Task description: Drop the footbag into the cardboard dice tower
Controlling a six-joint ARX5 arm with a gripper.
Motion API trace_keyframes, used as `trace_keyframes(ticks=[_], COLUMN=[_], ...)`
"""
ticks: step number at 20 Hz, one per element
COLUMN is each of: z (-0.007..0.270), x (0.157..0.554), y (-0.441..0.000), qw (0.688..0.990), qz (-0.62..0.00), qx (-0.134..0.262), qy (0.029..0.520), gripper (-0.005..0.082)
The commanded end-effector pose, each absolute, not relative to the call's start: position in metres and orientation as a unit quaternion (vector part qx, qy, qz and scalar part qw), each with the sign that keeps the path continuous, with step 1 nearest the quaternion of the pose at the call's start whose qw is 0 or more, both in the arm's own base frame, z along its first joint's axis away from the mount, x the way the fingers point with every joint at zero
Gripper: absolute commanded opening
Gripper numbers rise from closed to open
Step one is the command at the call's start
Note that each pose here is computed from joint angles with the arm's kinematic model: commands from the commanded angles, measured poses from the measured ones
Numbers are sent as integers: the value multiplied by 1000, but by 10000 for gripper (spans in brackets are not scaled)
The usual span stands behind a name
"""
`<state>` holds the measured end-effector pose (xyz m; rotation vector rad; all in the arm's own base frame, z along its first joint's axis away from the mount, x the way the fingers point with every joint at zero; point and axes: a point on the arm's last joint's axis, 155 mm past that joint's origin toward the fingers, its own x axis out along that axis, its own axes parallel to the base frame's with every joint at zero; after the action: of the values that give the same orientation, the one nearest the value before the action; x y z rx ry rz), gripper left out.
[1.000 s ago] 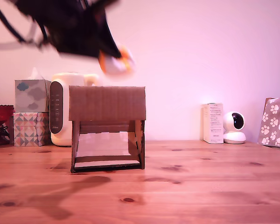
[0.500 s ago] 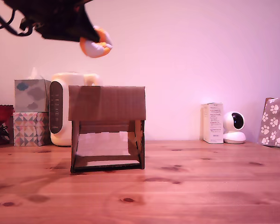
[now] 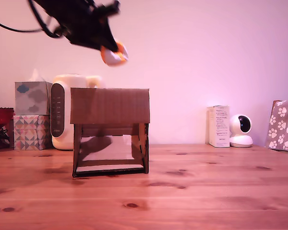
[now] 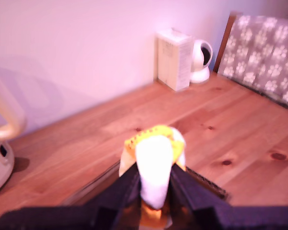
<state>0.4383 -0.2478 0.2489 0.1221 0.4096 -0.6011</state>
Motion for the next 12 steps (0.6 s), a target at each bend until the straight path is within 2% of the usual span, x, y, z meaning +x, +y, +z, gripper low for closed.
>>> trace_keyframes(ticks=[1, 9, 10, 12], z=[238, 237, 238, 240], x=[444, 449, 449, 450], y=[-248, -245, -245, -245], qw=[929, 930, 930, 931], qz=[-292, -287, -287, -288], qx=[66, 65, 65, 68], qy=[217, 220, 218, 213], gripper=[110, 118, 182, 508])
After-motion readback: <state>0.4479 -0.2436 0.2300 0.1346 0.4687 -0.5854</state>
